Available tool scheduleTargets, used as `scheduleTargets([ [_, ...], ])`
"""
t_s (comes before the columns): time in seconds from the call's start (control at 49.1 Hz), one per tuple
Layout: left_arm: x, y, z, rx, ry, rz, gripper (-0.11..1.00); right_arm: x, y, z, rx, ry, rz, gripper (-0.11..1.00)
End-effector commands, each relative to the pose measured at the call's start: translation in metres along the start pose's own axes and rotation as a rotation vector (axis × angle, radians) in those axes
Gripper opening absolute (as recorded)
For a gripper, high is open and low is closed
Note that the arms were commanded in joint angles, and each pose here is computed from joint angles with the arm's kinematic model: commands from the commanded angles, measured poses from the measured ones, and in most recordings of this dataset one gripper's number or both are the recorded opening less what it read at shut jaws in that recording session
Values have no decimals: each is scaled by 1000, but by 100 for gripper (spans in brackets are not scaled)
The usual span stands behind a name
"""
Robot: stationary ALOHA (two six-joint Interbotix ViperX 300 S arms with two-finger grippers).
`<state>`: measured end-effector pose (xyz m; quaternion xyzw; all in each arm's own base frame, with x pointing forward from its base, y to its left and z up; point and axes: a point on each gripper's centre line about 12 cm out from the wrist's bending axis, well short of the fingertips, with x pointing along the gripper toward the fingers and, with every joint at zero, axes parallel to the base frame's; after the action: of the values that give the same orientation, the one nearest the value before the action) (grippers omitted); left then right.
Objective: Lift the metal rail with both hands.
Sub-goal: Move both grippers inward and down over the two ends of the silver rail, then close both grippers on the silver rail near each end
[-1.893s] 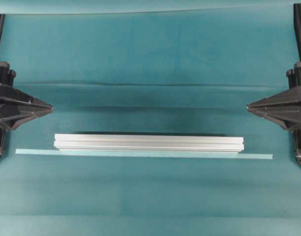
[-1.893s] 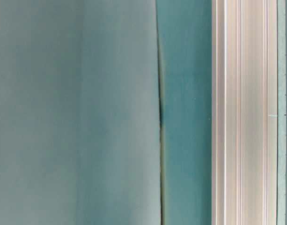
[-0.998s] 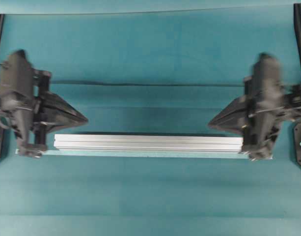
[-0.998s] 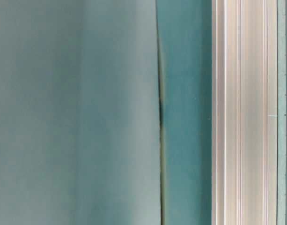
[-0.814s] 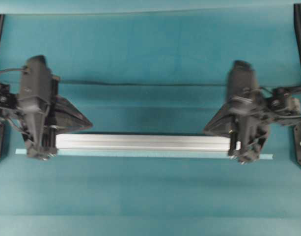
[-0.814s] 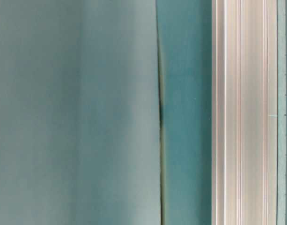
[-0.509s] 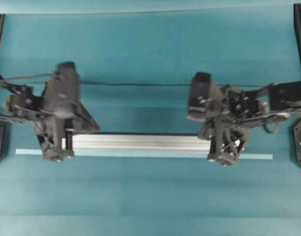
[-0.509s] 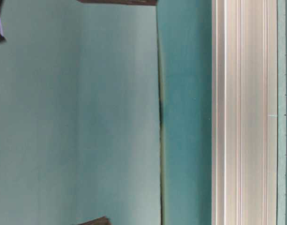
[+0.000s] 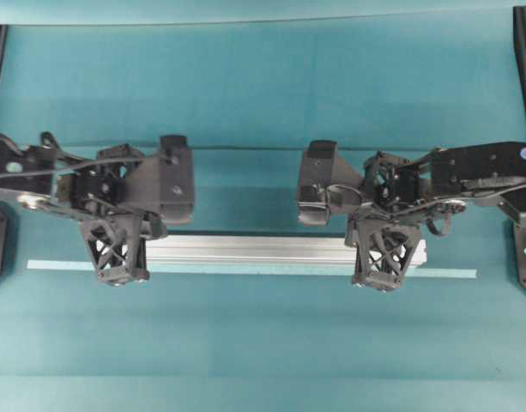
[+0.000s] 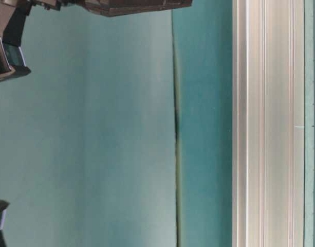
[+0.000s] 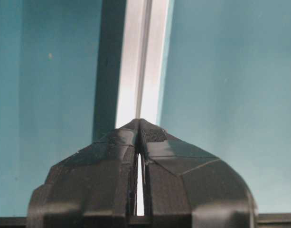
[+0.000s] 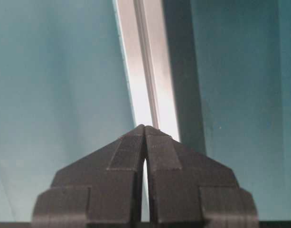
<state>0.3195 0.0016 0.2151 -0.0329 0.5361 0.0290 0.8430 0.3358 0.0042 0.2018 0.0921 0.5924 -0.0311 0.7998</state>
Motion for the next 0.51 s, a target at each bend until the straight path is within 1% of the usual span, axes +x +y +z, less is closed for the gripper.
scheduleTargets([
  [0.0,-3,-1,6,19,-15,0,-1,3,2,2,-16,8,-1,2],
  [0.081,0,0,5,27,-6,2,-1,5,1,2,-17,13,-6,2],
  [0.224,3,1,3,21,1,3,-1,8,0,1,-23,16,-9,2],
  [0.346,3,1,6,23,-48,0,-1,9,0,2,-27,16,-9,2],
  [0.387,3,1,7,20,-63,-1,-1,9,0,1,-35,19,-9,3],
  [0.428,4,4,8,7,-66,2,-1,10,0,1,-43,21,-9,5],
  [0.489,5,7,8,-7,-57,7,1,10,0,1,-55,20,-8,10],
])
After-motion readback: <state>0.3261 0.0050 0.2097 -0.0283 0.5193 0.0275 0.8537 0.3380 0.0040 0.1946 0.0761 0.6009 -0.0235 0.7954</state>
